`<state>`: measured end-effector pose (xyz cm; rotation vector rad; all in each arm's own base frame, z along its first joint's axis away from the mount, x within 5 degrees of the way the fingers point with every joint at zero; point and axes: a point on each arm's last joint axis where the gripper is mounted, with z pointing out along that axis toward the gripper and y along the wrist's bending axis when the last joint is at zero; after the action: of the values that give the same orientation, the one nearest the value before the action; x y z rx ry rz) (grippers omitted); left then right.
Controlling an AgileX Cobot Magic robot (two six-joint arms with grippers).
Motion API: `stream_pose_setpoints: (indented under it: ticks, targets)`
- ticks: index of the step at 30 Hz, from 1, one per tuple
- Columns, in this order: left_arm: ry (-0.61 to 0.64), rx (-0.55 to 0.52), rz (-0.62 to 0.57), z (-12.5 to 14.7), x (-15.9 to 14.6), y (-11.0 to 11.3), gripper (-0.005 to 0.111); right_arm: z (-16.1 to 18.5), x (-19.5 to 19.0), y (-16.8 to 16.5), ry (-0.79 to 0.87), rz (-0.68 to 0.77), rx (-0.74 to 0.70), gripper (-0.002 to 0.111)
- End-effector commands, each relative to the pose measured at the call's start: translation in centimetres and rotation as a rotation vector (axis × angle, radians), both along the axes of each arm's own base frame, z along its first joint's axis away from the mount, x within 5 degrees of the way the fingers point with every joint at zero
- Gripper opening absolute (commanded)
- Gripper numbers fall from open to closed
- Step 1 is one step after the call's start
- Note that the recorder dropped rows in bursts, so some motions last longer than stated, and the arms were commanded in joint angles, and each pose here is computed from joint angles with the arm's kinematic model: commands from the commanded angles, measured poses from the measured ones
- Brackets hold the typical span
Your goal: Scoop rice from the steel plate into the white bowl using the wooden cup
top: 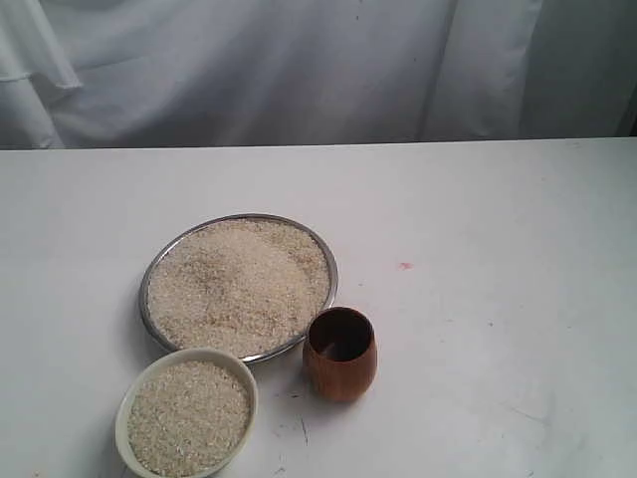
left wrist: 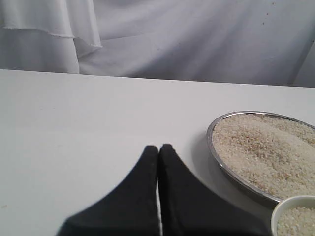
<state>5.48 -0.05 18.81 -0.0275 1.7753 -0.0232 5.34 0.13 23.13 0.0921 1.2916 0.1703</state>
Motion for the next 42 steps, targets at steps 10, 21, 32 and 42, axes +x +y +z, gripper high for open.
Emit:
stream_pose_setpoints:
  ticks: [10,21,32,42]
  targets:
    - [-0.007,-0.004,-0.001,-0.1,0.0,0.0,0.000,11.4,0.1,-0.3,-0.361,0.004,0.108,0.000]
    - [-0.007,-0.004,-0.001,-0.1,0.0,0.0,0.000,13.5,13.2,4.3,-0.046,0.378,-0.277,0.000]
    - [-0.007,-0.004,-0.001,-0.1,0.0,0.0,0.000,1.2,17.3,5.9,0.319,0.515,-0.261,0.000]
    - [-0.007,-0.004,-0.001,-0.1,0.0,0.0,0.000,-4.0,16.0,9.0,0.423,0.591,-0.315,0.000]
